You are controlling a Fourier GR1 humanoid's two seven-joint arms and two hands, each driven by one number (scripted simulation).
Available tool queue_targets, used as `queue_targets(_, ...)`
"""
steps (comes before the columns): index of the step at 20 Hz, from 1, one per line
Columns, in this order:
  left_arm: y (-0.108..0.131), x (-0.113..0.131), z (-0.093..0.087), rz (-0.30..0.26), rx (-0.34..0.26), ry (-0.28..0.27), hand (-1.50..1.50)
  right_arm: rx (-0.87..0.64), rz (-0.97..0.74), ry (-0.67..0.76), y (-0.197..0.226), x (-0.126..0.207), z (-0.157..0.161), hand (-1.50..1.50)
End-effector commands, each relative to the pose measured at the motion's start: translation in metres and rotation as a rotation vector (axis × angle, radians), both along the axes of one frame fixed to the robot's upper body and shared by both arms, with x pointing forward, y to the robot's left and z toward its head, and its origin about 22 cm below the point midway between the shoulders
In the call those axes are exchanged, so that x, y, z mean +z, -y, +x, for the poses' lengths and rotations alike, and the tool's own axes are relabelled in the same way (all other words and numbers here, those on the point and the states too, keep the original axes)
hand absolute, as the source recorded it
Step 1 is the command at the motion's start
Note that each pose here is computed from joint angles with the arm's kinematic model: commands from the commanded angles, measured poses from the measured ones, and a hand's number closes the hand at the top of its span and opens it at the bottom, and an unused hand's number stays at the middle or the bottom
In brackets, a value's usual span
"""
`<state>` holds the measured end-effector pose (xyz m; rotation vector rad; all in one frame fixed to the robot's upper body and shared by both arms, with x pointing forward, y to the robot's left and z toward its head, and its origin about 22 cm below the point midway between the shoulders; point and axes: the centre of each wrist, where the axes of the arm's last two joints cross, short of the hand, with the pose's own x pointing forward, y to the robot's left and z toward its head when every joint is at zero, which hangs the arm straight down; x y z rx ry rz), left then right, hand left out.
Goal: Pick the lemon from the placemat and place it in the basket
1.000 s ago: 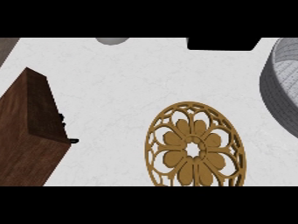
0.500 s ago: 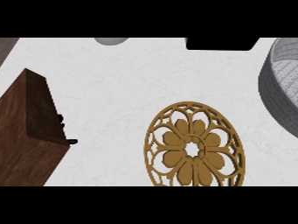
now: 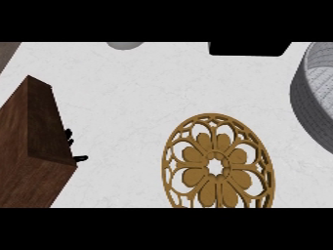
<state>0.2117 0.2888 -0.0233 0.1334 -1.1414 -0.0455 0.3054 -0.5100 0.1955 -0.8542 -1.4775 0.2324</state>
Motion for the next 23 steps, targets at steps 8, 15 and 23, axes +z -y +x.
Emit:
queue_targets(8,-0.027,-0.017,-0.012,0.022,0.019,-0.125,0.00,0.021,-0.118,0.043,0.037,-0.004,-0.006,-1.50)
queue_targets(15,-0.005,-0.024,-0.004,0.004,-0.004,-0.117,0.00,-0.068,0.071,0.129,0.064,0.021,-0.019,-1.50)
queue_targets(23,-0.010,-0.018,-0.007,0.009,0.016,-0.110,0.00,-0.199,0.127,0.147,0.107,0.048,-0.075,-1.50)
